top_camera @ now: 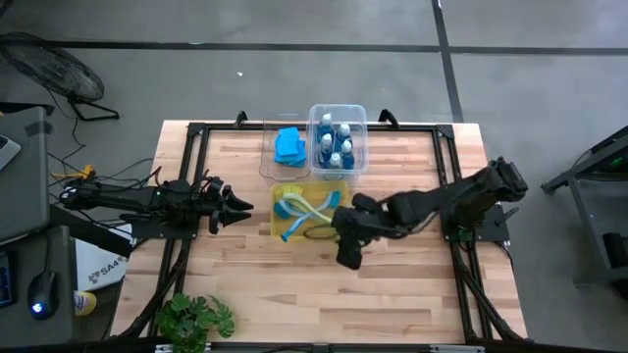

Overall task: Pick & Place Kitchen Sink Supplies
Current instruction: Return to Home Position

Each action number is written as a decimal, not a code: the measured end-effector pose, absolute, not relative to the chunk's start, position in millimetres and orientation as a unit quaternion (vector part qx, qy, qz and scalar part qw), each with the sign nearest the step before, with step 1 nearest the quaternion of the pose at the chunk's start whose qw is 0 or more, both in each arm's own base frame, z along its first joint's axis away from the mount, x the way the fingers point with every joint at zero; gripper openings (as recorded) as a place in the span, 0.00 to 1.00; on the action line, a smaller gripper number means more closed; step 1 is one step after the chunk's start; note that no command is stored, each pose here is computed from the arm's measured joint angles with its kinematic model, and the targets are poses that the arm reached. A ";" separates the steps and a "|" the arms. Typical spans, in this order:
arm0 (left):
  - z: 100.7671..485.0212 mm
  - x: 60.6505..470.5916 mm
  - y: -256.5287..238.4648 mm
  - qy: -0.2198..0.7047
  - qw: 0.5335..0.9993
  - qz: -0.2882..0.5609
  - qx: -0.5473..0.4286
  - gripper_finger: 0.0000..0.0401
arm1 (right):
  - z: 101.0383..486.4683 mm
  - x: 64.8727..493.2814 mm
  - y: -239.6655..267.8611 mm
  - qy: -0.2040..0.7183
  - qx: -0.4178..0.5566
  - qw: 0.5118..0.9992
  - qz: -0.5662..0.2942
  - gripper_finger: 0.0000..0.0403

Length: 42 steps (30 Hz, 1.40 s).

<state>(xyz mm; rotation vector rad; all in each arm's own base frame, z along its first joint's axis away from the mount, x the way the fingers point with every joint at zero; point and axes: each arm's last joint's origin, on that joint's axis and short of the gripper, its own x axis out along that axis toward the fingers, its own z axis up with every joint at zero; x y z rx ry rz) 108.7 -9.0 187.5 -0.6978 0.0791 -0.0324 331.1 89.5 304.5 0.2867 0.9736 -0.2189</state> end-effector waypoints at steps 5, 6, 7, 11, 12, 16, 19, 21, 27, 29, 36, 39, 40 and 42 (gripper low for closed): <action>187.5 108.7 -9.0 0.039 0.939 -0.016 -0.342 0.49 | 306.9 327.9 109.3 0.441 0.107 0.886 -0.099 0.52; 187.5 108.7 -9.0 0.039 0.939 -0.016 -0.342 0.49 | 307.2 328.1 111.3 0.437 0.103 0.888 -0.095 0.52; 187.5 108.6 -9.0 0.039 0.939 -0.016 -0.342 0.49 | 307.8 328.6 113.3 0.433 0.100 0.891 -0.088 0.52; 187.5 108.7 -9.0 0.039 0.939 -0.016 -0.342 0.49 | 310.8 331.7 116.7 0.415 0.083 0.904 -0.066 0.52; 187.5 108.7 -9.0 0.039 0.939 -0.016 -0.342 0.49 | 311.3 332.6 117.2 0.410 0.075 0.907 -0.060 0.52; 187.5 108.7 -9.0 0.039 0.939 -0.016 -0.342 0.49 | 311.1 330.1 111.5 0.366 0.061 0.928 -0.036 0.52; 187.5 108.7 -9.0 0.039 0.939 -0.016 -0.342 0.49 | 296.2 318.9 102.6 0.352 0.070 0.933 -0.028 0.52; 187.4 108.7 -9.0 0.039 0.939 -0.016 -0.342 0.49 | 279.8 307.5 96.8 0.357 0.078 0.931 -0.023 0.52; 187.3 108.7 -8.9 0.040 0.939 -0.015 -0.342 0.49 | 246.4 253.6 75.4 0.333 0.101 0.937 -0.028 0.52; 187.3 108.7 -9.0 0.040 0.939 -0.015 -0.342 0.49 | 237.1 235.7 69.3 0.309 0.109 0.944 -0.028 0.52; 187.2 108.7 -9.0 0.040 0.939 -0.015 -0.342 0.49 | 204.1 178.8 49.5 0.250 0.129 0.959 -0.034 0.52; 187.3 108.7 -8.9 0.040 0.939 -0.015 -0.342 0.49 | 193.1 162.2 40.6 0.228 0.136 0.963 -0.041 0.52; 187.3 108.6 -9.0 0.040 0.939 -0.015 -0.342 0.49 | 187.5 157.0 37.7 0.226 0.136 0.963 -0.045 0.52; 187.2 108.7 -9.0 0.040 0.939 -0.015 -0.342 0.49 | 180.6 148.7 32.8 0.208 0.145 0.966 -0.049 0.52</action>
